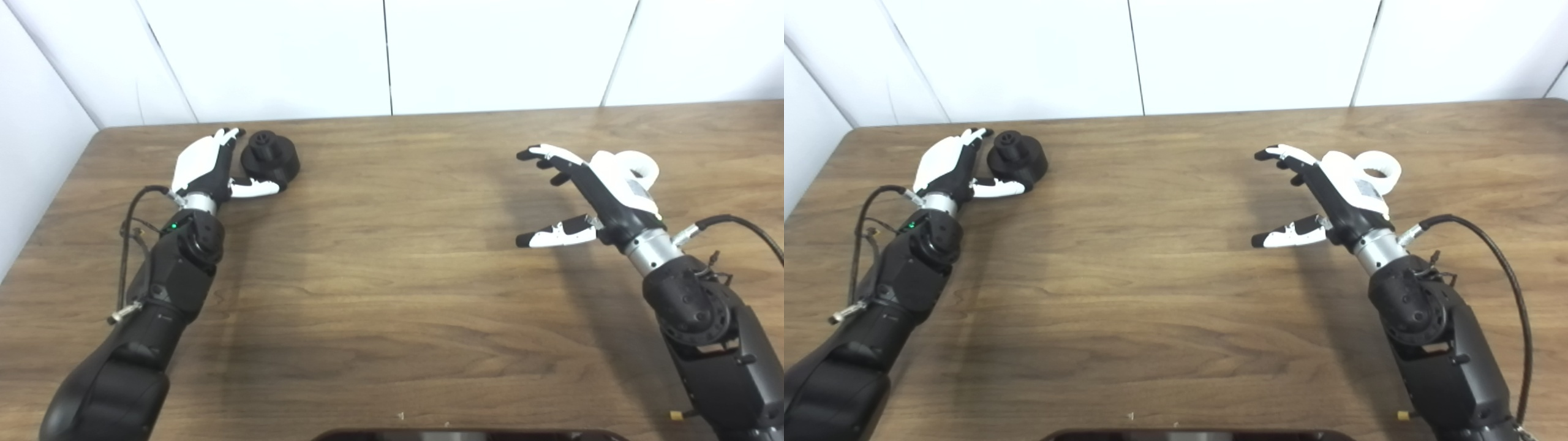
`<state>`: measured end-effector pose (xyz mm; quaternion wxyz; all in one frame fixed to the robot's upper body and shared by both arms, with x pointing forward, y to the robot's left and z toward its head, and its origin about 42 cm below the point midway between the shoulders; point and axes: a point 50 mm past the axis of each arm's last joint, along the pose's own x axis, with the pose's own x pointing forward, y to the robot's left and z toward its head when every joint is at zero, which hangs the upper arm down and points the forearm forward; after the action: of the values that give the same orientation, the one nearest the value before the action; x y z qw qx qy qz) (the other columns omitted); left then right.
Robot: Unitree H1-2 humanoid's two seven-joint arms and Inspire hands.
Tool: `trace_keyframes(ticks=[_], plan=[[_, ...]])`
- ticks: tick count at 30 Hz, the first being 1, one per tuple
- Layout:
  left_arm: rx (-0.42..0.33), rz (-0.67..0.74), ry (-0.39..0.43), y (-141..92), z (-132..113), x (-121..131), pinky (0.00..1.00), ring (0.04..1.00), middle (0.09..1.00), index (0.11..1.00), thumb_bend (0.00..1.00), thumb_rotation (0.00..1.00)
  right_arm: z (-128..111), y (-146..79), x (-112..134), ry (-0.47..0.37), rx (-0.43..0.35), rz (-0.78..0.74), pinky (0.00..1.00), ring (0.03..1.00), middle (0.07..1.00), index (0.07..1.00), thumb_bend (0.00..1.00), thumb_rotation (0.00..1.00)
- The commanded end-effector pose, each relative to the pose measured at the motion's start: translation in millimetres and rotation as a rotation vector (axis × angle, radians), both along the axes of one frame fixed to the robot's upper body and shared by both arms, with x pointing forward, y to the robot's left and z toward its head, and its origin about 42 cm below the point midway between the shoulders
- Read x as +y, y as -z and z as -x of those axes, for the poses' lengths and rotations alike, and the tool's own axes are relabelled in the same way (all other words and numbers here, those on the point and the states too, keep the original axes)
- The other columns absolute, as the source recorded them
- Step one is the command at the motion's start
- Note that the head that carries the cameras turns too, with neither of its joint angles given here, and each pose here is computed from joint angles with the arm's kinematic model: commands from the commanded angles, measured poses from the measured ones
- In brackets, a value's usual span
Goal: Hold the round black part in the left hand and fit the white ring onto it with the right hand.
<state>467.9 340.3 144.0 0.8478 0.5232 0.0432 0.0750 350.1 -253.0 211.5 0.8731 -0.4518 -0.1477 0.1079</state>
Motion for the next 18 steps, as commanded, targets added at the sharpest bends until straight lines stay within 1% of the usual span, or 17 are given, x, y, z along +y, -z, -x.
trace_keyframes(ticks=[1,3,4,5,6,9,13,18], plan=[[-0.133,-0.002,0.000,-32.9,-17.9,-0.4,1.00,1.000,1.000,0.614,0.90,0.22,-1.2,-22.5,-2.5,-0.004,-0.079,-0.003,0.69,0.818,0.884,0.820,0.86,0.22],[-0.143,-0.006,-0.003,-29.8,-16.5,-2.1,1.00,1.000,1.000,0.580,0.89,0.19,-0.4,-22.2,-3.2,-0.003,-0.078,-0.003,0.69,0.820,0.884,0.819,0.86,0.23],[-0.145,-0.008,-0.004,-28.2,-15.9,-2.5,1.00,1.000,1.000,0.527,0.67,0.12,-0.1,-22.1,-3.5,-0.002,-0.077,-0.003,0.69,0.819,0.883,0.818,0.86,0.22],[-0.148,-0.009,0.000,-26.7,-14.9,-2.9,1.00,1.000,1.000,0.509,0.60,0.10,0.0,-21.9,-4.0,-0.002,-0.075,-0.004,0.69,0.819,0.884,0.818,0.86,0.22],[-0.150,-0.011,0.004,-25.5,-14.0,-3.1,1.00,1.000,0.999,0.500,0.56,0.09,0.1,-21.7,-4.4,-0.003,-0.074,-0.007,0.69,0.820,0.883,0.818,0.86,0.22],[-0.144,-0.014,0.007,-23.9,-12.3,-3.2,1.00,1.000,0.996,0.492,0.53,0.08,0.1,-20.6,-4.7,-0.004,-0.072,-0.015,0.70,0.824,0.883,0.817,0.86,0.22],[-0.145,-0.011,0.017,-23.5,-11.8,-2.7,1.00,1.000,0.994,0.491,0.52,0.08,-0.5,-19.2,-4.4,-0.005,-0.074,-0.016,0.69,0.816,0.881,0.813,0.87,0.21],[-0.135,-0.013,0.029,-25.2,-10.4,-4.5,1.00,1.000,0.998,0.493,0.52,0.08,-0.3,-19.8,-3.4,-0.006,-0.075,-0.009,0.69,0.818,0.882,0.814,0.87,0.22]])
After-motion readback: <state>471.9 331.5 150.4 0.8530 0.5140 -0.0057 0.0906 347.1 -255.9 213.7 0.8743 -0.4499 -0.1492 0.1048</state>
